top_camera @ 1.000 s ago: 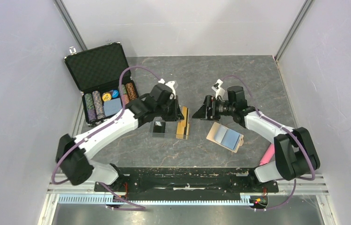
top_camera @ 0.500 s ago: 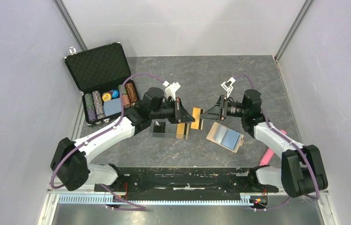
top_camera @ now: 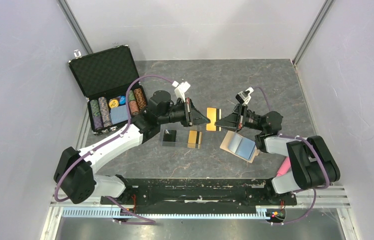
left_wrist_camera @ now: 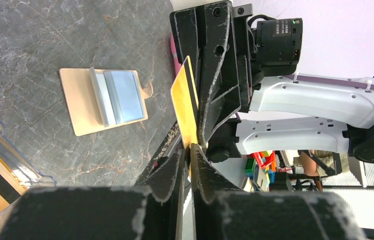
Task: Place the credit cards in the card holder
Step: Insert the credit card into the card holder.
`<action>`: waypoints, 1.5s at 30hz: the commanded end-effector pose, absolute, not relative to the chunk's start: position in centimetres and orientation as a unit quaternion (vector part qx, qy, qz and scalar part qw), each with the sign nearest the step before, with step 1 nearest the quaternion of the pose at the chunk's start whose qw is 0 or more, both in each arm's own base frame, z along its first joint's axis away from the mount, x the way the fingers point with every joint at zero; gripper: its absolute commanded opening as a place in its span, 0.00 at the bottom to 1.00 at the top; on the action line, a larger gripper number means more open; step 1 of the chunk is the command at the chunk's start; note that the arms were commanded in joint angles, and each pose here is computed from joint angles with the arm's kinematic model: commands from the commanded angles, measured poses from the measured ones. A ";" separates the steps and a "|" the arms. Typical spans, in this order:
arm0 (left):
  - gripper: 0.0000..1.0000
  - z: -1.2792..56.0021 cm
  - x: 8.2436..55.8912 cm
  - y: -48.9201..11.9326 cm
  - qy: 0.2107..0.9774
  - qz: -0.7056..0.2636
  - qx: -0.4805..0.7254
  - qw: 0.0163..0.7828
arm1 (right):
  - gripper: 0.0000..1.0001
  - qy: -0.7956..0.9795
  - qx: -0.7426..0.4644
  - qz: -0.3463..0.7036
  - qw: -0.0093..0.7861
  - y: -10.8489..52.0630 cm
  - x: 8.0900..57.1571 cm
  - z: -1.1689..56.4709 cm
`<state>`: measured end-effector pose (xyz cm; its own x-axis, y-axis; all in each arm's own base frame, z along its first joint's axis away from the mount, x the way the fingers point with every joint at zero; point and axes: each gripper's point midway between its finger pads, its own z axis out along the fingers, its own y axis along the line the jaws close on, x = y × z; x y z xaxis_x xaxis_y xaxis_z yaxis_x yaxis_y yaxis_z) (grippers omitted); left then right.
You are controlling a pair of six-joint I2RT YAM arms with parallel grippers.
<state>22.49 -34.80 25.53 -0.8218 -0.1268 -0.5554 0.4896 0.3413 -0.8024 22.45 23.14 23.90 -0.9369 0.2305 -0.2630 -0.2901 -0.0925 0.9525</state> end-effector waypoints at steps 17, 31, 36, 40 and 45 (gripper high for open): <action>0.02 27.1 22.5 -37.3 0.742 -0.612 0.142 0.235 | 0.17 0.664 -0.074 0.684 0.294 22.3 23.0 23.2; 0.02 19.5 24.4 -35.2 0.865 -0.440 0.118 0.208 | 0.73 0.950 0.042 0.184 0.247 7.9 24.8 7.0; 0.02 17.3 23.7 -37.0 0.883 -0.412 0.145 0.171 | 0.75 0.961 0.067 0.112 0.242 5.0 23.9 6.4; 0.02 16.6 23.1 -39.7 0.884 -0.411 0.172 0.144 | 0.78 0.970 0.073 0.064 0.224 3.2 23.1 6.0; 0.02 15.9 22.3 -42.9 0.881 -0.413 0.201 0.117 | 0.77 0.977 0.063 0.056 0.194 2.9 22.0 4.7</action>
<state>22.95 -40.58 14.49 -0.9264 0.1800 -0.3307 0.3663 0.6340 -0.6811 22.28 4.14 4.64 -0.9046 0.1861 -0.3835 0.1141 0.9726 0.2028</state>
